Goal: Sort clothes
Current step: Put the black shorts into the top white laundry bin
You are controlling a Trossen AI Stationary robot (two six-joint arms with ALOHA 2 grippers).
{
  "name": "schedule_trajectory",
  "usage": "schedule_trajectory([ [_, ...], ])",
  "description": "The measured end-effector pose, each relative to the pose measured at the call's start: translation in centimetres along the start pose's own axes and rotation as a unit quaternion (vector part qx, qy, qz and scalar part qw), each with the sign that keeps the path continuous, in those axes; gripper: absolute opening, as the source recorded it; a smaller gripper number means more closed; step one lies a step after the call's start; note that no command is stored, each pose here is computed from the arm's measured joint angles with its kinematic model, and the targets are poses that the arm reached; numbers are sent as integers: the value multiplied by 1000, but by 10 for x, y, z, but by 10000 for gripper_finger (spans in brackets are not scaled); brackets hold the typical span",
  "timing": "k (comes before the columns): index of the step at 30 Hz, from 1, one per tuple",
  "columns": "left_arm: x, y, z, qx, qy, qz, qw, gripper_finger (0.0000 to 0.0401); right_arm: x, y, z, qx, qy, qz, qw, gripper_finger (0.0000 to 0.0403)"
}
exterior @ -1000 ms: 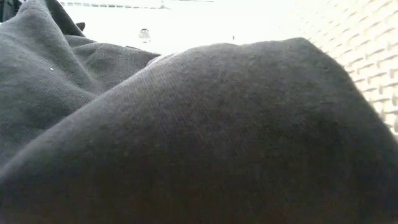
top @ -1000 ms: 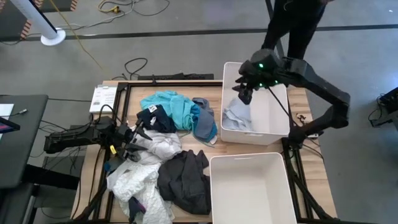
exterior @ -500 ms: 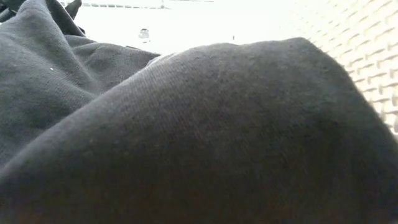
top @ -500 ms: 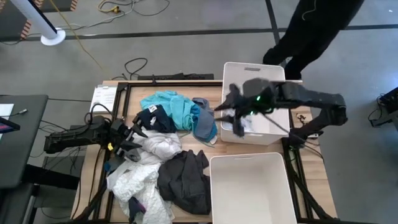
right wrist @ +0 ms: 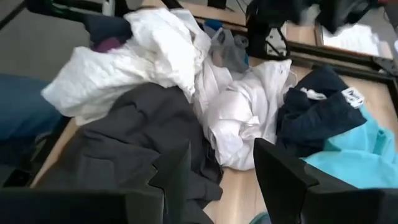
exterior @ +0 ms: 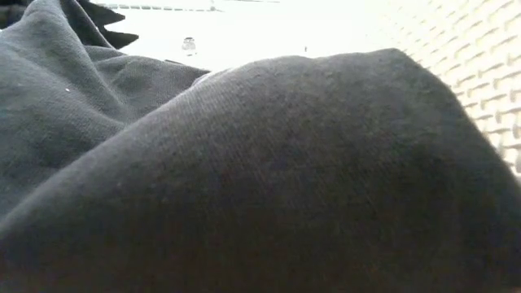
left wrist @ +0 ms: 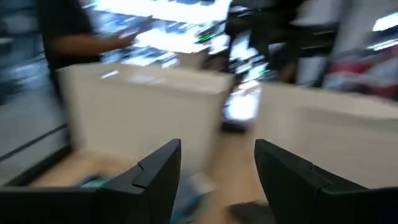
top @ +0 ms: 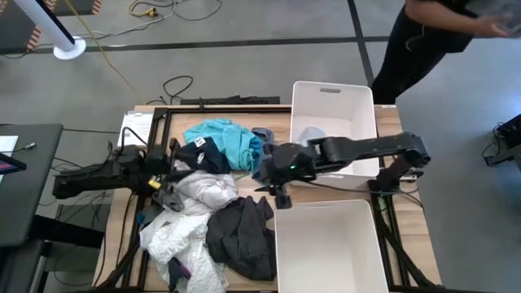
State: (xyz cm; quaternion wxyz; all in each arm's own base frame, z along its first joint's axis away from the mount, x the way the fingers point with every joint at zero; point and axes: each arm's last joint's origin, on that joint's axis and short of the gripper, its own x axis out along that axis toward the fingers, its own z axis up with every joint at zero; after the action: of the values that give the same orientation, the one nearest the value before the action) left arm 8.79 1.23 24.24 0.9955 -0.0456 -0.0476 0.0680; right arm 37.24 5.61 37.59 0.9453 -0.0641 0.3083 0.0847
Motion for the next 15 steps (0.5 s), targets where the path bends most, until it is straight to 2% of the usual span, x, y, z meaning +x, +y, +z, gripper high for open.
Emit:
schedule_trajectory([
  [2,3,3,12,15,34,66,997,202,10,-1,-2,4,5,0,1000,189],
  [5,10,6,19,36,108,147,983,218,22,-3,-3,7,5,6,1000,189],
  [10,35,8,17,58,214,188,957,255,35,-3,-5,7,2,9,1000,189],
  [12,46,10,12,65,260,205,941,267,36,0,-4,5,-2,12,1000,189],
  [15,59,14,-2,86,336,251,904,282,35,5,-1,0,-14,17,1000,189],
])
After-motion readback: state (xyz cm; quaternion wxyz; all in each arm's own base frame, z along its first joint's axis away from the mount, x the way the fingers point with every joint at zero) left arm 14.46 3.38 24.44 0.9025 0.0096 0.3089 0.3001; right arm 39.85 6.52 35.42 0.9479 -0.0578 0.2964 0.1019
